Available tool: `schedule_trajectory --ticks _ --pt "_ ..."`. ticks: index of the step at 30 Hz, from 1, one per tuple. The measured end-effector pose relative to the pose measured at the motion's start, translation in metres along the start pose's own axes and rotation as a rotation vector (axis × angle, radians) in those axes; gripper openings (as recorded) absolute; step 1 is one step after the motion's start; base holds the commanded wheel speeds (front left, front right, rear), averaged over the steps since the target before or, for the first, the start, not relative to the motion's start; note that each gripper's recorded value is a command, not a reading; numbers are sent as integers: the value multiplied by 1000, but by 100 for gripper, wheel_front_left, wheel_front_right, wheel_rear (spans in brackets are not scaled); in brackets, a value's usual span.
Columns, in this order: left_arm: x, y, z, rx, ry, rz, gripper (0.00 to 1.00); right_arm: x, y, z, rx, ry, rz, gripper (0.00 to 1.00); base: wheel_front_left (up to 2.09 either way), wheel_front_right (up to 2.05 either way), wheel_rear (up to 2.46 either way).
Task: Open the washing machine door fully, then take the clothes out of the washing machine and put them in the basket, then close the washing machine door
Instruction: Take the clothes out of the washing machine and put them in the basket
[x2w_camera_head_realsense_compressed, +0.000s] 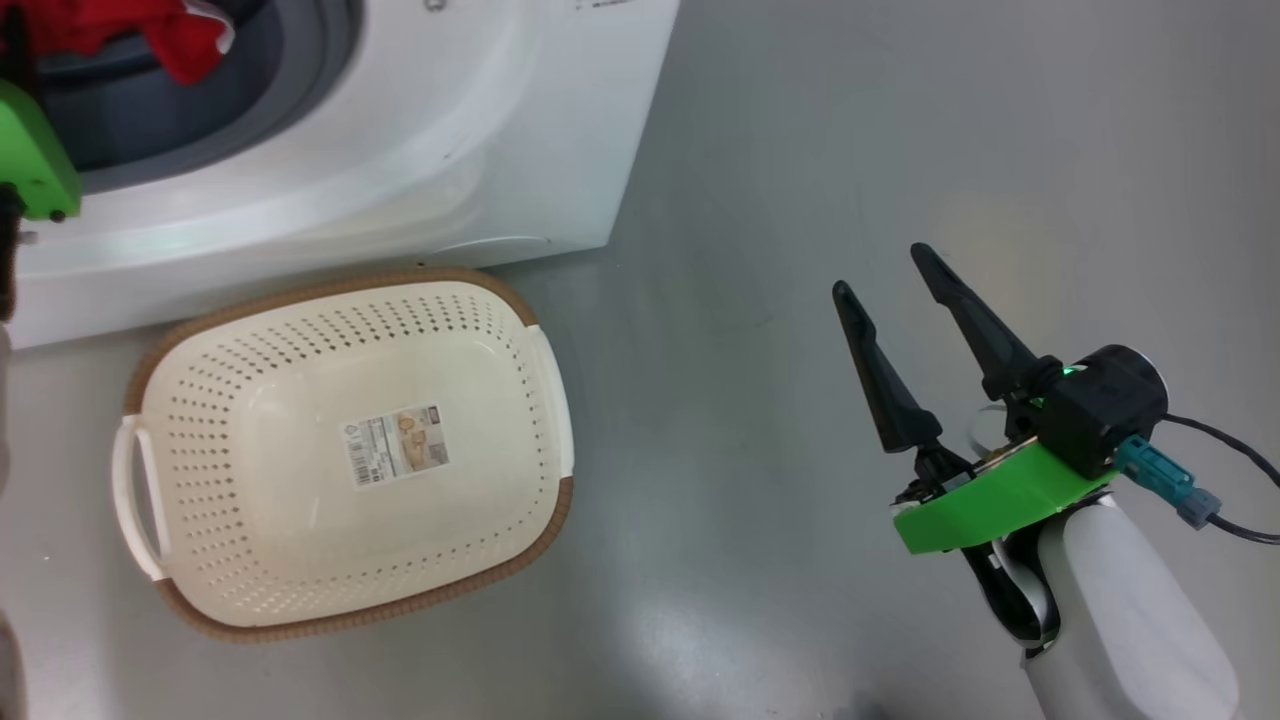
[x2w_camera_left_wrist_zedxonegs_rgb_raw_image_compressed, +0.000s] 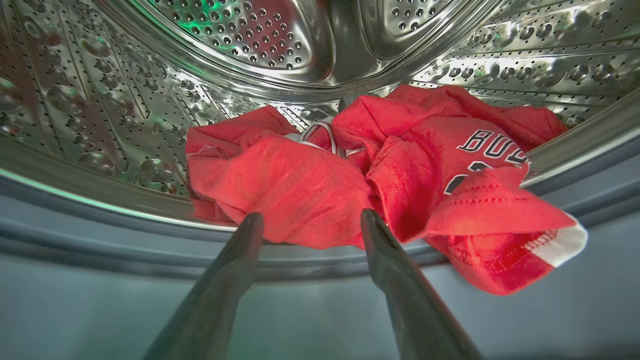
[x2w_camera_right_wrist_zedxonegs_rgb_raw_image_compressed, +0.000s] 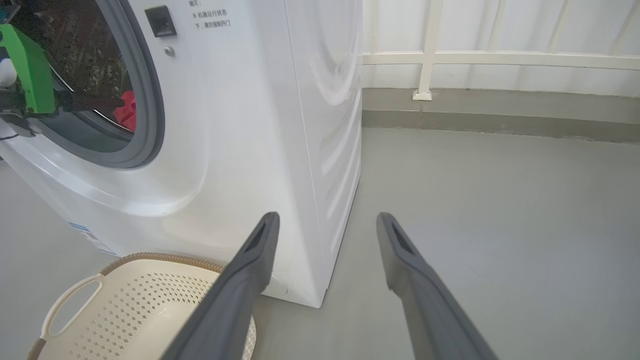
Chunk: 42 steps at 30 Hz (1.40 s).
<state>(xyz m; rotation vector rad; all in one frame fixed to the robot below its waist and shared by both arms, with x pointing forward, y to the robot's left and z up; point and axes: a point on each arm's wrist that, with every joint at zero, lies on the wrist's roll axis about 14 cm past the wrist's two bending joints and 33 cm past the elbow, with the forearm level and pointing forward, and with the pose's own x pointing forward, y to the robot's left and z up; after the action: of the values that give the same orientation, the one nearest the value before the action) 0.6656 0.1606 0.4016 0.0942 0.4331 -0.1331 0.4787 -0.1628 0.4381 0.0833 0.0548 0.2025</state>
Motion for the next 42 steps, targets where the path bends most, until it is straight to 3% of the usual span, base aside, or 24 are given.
schedule_trajectory --ticks 28,29,30,31,32,42 --pt "29 5 -13 72 32 12 100 -6 -12 -5 -15 20 -36 100 0 0 0" --pt "29 4 -13 73 32 11 85 -6 -12 -5 -15 19 -36 100 0 0 0" --pt "29 4 -14 75 33 11 49 -6 -12 -5 -15 18 -36 100 0 0 0" --pt "29 4 -14 77 33 10 32 -6 -12 -5 -15 17 -36 100 0 0 0" --pt "29 4 -14 80 34 9 3 -6 -12 -4 -15 17 -36 100 0 0 0" --pt "25 4 -5 71 4 2 0 -6 -11 1 -16 3 -32 100 0 0 0"
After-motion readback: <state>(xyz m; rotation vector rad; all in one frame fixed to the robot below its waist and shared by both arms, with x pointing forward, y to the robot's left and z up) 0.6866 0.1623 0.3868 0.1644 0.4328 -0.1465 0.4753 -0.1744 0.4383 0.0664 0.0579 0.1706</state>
